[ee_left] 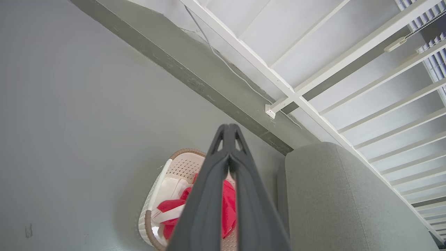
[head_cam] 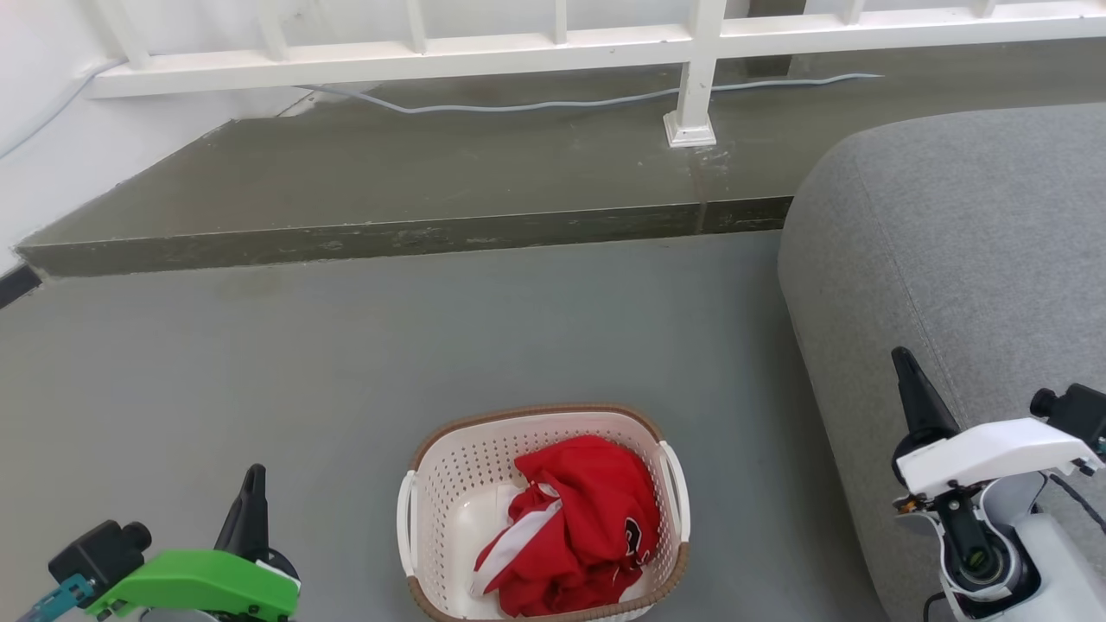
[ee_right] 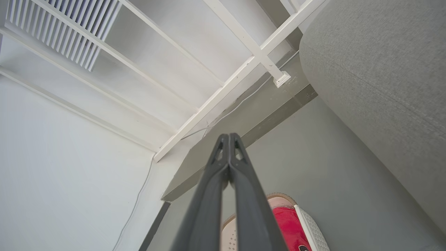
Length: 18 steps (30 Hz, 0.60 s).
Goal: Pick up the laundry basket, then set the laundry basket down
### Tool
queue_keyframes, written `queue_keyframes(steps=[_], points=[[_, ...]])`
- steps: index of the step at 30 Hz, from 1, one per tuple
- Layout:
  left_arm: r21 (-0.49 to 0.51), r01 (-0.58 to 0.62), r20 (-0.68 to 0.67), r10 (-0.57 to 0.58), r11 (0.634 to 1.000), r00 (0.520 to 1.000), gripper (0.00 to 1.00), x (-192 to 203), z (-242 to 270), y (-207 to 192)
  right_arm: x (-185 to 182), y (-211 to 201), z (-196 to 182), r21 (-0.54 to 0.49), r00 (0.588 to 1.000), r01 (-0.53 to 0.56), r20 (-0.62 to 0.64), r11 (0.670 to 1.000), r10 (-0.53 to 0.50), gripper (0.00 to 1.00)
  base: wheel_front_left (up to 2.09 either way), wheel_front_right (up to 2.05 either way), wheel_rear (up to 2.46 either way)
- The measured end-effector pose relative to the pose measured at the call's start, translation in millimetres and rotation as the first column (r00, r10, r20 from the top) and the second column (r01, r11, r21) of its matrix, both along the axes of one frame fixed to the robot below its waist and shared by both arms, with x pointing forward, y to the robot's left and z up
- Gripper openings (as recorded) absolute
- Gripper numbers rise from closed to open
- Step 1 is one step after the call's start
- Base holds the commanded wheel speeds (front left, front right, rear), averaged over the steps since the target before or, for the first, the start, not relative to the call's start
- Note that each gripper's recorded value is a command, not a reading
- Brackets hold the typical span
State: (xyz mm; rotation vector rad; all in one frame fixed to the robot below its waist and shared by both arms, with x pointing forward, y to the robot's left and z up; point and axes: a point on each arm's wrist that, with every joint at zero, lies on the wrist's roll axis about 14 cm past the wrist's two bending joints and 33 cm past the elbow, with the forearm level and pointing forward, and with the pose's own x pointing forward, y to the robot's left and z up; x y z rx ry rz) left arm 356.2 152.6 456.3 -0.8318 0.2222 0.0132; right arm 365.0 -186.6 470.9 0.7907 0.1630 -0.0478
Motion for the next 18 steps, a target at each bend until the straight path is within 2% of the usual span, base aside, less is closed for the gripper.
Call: queue_keyframes(steps=[10, 18], points=[[-0.133, -0.032, -0.010, 0.031, 0.991, 0.999, 0.00, 3.4, 1.9, 6.4, 1.9, -4.2, -1.0, 0.141, 1.000, 0.029, -0.012, 0.990, -0.027, 0.00, 0.00, 0.00, 0.00], [-0.231, -0.056, -0.026, 0.051, 0.971, 0.998, 0.00, 3.9, 0.3, 9.9, 3.4, -6.0, -0.6, 0.256, 0.999, 0.050, -0.014, 0.965, -0.048, 0.00, 0.00, 0.00, 0.00]])
